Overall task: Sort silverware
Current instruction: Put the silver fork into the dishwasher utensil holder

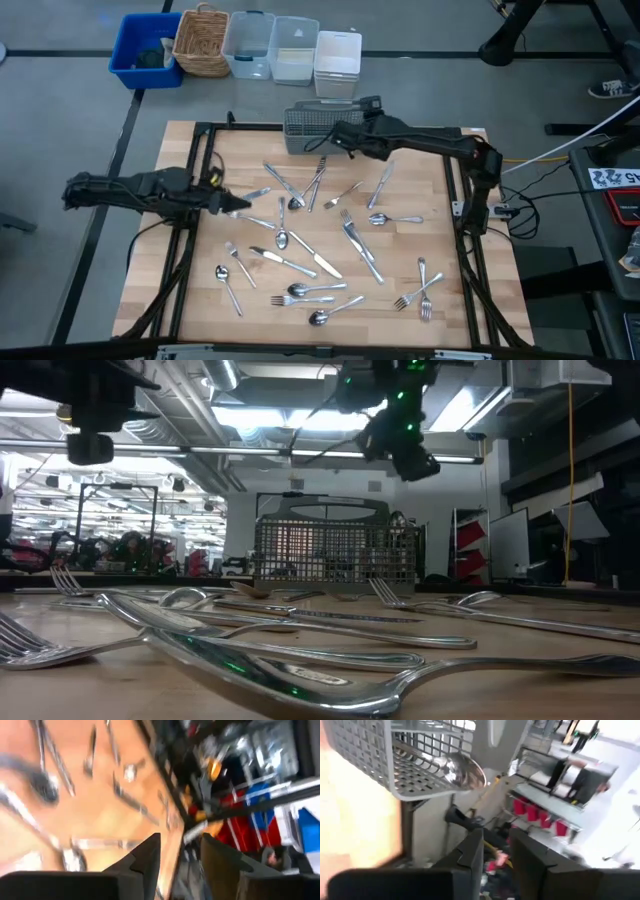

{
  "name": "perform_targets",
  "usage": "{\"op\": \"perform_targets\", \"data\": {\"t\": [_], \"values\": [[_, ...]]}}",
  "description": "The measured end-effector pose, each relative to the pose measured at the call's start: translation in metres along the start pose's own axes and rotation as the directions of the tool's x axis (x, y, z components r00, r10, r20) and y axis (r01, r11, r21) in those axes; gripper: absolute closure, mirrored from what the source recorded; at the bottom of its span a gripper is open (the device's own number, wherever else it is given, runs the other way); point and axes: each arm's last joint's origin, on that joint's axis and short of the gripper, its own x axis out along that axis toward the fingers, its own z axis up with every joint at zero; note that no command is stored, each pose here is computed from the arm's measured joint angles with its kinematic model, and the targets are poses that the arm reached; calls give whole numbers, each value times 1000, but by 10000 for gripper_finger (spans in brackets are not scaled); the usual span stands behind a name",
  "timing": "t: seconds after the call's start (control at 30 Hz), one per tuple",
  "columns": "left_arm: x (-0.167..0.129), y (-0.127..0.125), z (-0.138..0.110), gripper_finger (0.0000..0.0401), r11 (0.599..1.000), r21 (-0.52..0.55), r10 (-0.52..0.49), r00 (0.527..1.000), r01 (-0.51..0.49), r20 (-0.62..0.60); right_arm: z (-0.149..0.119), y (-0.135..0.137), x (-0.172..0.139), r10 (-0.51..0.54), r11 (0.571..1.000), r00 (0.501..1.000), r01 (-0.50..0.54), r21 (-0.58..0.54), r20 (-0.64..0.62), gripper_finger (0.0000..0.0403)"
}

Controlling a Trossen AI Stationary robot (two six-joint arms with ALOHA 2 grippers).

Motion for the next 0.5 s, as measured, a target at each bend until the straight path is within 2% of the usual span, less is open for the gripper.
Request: {"op": "perform_targets", "data": {"t": [0.1, 0.17, 0.23, 0.33, 0.43, 0.5], "values": [[12, -1, -1, 274, 998, 43, 53, 996, -50, -74, -15, -7, -11, 60, 989, 997, -66, 132, 48, 308], [20, 0, -2, 274, 986, 144, 96, 990, -81, -99, -25, -11, -17, 121, 968, 988, -139, 208, 98, 308], [27, 2, -3, 274, 955, 280, 134, 983, -94, -129, -32, -14, -23, 191, 938, 970, -226, 262, 154, 308], [36, 6, -6, 274, 876, 476, 187, 965, -79, -183, -43, -15, -32, 308, 881, 921, -370, 293, 236, 308], [40, 17, -11, 274, 764, 637, 309, 924, -99, -227, -48, -14, -38, 429, 803, 845, -519, 293, 320, 308], [42, 27, -14, 274, 681, 719, 416, 880, -135, -229, -49, -13, -41, 503, 741, 779, -612, 276, 375, 308]]}}
